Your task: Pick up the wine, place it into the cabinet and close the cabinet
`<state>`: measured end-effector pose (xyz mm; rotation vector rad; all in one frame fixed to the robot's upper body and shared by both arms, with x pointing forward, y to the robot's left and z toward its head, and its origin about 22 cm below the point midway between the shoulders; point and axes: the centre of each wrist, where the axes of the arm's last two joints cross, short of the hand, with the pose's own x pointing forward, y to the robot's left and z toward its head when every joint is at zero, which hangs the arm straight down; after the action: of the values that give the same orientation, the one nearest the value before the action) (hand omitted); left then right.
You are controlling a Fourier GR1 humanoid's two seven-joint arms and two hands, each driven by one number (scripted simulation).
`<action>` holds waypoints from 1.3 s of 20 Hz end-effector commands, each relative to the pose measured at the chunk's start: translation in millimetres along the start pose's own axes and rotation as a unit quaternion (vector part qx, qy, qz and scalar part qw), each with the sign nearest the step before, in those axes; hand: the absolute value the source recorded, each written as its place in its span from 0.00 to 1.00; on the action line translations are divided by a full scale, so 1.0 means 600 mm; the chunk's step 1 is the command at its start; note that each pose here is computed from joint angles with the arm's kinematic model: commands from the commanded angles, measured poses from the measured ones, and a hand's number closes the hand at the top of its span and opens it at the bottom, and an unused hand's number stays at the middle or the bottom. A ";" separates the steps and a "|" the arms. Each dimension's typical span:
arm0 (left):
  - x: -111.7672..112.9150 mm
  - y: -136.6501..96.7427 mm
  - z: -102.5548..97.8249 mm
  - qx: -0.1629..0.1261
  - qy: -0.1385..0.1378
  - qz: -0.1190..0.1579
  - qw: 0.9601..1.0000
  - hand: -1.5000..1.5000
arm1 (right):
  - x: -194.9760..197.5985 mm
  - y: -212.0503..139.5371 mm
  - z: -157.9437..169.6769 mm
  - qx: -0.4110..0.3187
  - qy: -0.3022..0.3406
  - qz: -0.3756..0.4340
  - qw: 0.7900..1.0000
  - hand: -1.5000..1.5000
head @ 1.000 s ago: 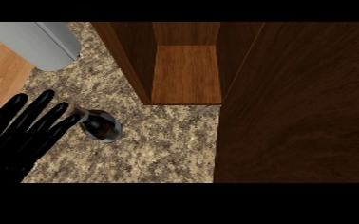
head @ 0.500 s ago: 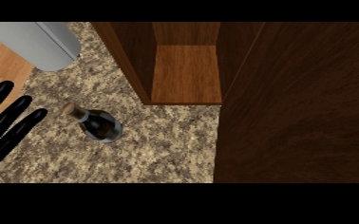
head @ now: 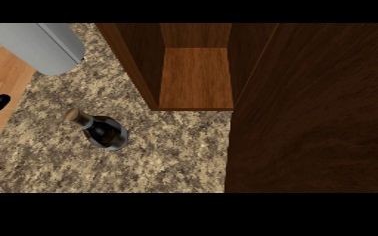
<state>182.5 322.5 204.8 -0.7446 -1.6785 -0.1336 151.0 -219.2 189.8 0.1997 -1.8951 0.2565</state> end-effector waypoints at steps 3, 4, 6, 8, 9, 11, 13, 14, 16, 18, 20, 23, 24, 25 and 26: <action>0.021 0.046 -0.008 0.023 0.006 -0.007 1.000 0.00 | 0.050 0.011 0.028 0.002 -0.025 -0.001 1.000 0.00; -0.019 0.042 0.003 0.016 -0.001 -0.011 1.000 0.00 | 0.025 0.022 0.016 0.003 -0.025 -0.004 1.000 0.00; -0.002 0.068 -0.017 0.045 0.006 -0.014 0.999 0.00 | 0.060 0.020 0.053 0.004 -0.032 -0.006 0.999 0.00; -0.003 0.090 -0.016 0.040 0.005 -0.009 0.999 0.00 | 0.049 0.014 0.026 -0.007 -0.020 0.001 1.000 0.00; 0.003 0.080 0.006 0.053 0.011 -0.013 0.998 0.00 | 0.044 0.012 0.046 0.005 -0.024 -0.001 1.000 0.00; 0.004 0.114 0.006 0.057 0.012 -0.024 0.998 0.00 | 0.039 0.022 0.033 0.006 -0.029 -0.001 1.000 0.00; -0.011 0.124 -0.033 0.064 0.018 -0.024 0.997 0.00 | 0.059 0.016 0.050 0.010 -0.028 -0.013 0.999 0.00; -0.011 0.150 -0.003 0.063 0.031 -0.025 0.997 0.00 | 0.056 0.007 0.038 0.009 -0.028 -0.008 1.000 0.00; -0.018 0.147 -0.003 0.056 0.046 -0.021 0.997 0.00 | 0.051 0.015 0.044 0.006 -0.028 -0.004 1.000 0.00; -0.060 0.163 -0.011 0.057 0.063 0.000 0.996 0.00 | 0.044 0.022 0.025 0.002 -0.024 -0.008 1.000 0.00; -0.060 0.188 -0.005 0.064 0.058 0.000 0.996 0.00 | 0.044 0.013 0.029 -0.003 -0.027 -0.004 1.000 0.00; -0.063 0.188 -0.026 0.055 0.076 -0.004 0.996 0.00 | 0.050 0.021 0.036 0.006 -0.031 -0.005 0.999 0.00; -0.086 0.184 -0.037 0.057 0.080 -0.002 0.995 0.00 | 0.051 0.015 0.024 0.006 -0.027 -0.008 1.000 0.00; -0.115 0.183 -0.031 0.049 0.091 -0.008 0.995 0.00 | 0.049 0.022 0.032 0.021 -0.028 -0.009 0.999 0.00; -0.124 0.191 -0.020 0.055 0.084 0.002 0.995 0.00 | 0.038 0.007 0.033 0.011 -0.022 -0.004 1.000 0.00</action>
<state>255.0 378.4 130.3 -0.6288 -1.5398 -0.0928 147.5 -213.4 196.1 0.1733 -1.9045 0.2696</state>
